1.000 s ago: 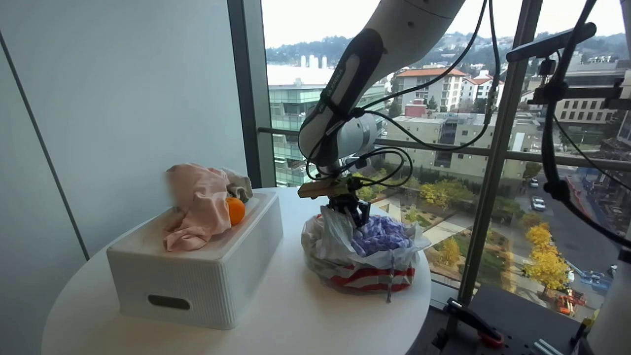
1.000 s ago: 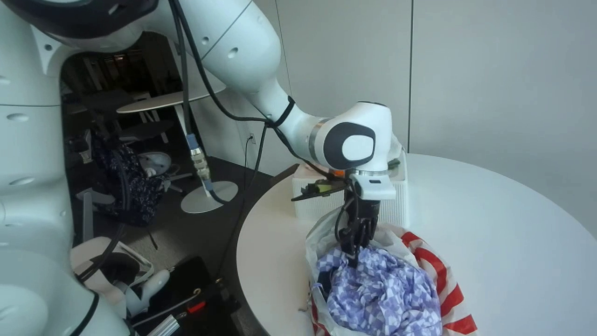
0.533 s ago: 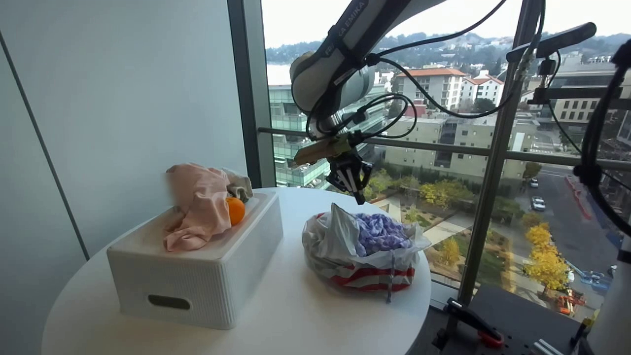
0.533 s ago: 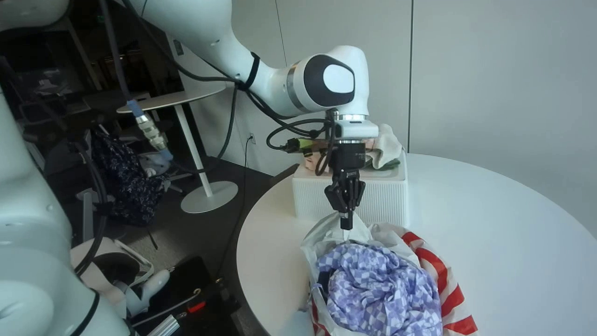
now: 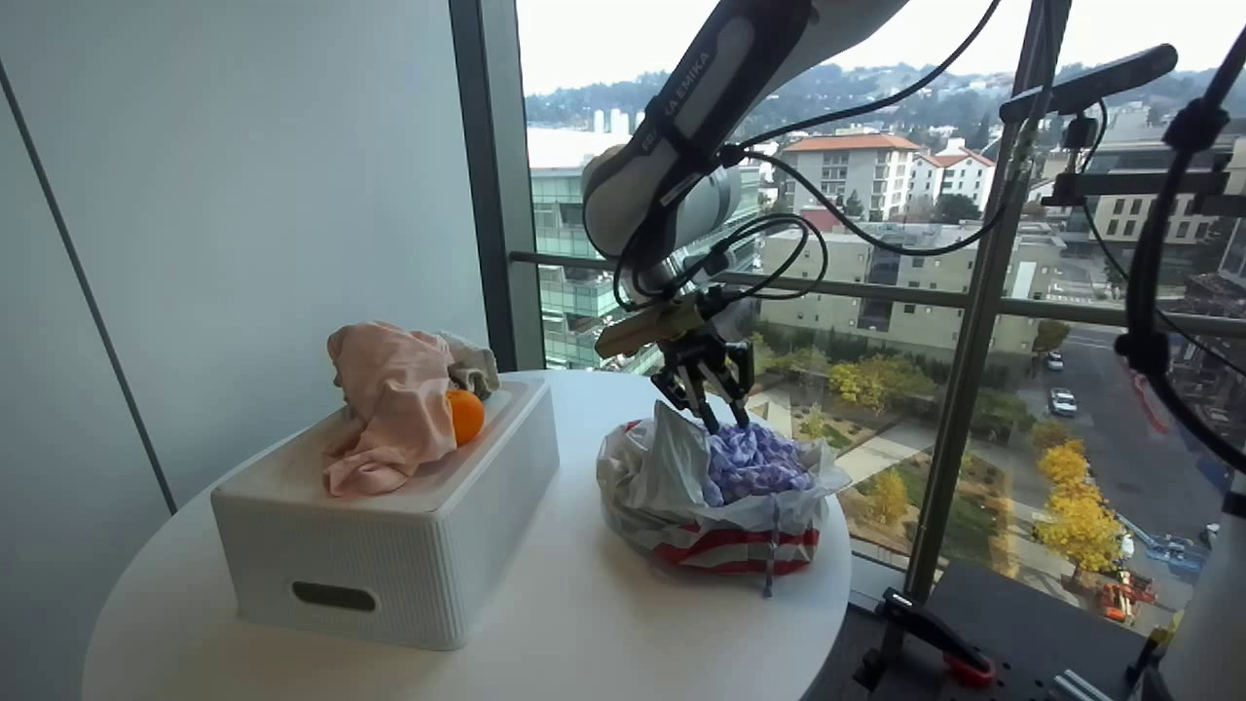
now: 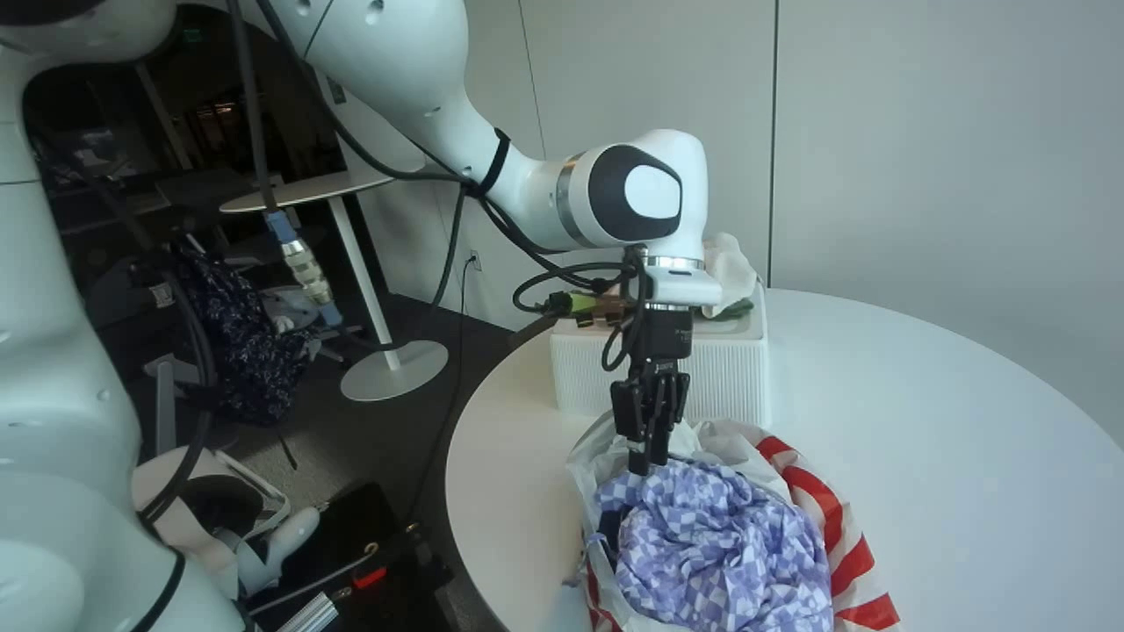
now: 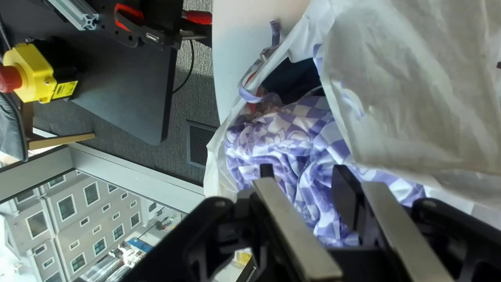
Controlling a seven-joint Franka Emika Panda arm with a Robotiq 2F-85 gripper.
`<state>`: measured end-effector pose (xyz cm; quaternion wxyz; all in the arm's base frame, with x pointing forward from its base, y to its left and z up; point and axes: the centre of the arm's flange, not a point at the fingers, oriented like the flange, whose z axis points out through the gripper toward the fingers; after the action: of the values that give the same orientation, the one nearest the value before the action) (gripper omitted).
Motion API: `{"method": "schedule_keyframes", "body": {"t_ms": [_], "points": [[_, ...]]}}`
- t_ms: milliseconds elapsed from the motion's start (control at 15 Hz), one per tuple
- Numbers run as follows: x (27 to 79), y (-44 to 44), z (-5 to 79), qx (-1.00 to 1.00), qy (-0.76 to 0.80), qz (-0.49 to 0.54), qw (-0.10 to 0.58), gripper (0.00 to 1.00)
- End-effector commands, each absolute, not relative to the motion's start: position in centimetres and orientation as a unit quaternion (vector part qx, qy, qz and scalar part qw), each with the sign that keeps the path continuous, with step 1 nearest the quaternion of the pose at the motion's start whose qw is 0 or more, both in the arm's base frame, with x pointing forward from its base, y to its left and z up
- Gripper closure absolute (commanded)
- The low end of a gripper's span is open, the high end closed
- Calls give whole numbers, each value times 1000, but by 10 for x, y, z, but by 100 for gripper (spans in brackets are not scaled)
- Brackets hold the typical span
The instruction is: Put the peach, the purple and the blue shirts on the basket
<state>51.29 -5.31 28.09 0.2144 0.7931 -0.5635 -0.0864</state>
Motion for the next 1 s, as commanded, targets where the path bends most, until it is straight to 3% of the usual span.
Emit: {"method": "schedule_keyframes", "body": {"t_ms": [0,200,267,333,467,933], "points": [[531,-74,241,784,-584,-85,193,24],[545,-90,224,783,-608,-60,116,2],[546,-91,229,783,-612,-69,88,0],[534,-85,223,779,-608,-72,134,13],[538,-92,223,778,-615,-72,110,0],[551,-74,213,748,-645,-50,151,0]]}}
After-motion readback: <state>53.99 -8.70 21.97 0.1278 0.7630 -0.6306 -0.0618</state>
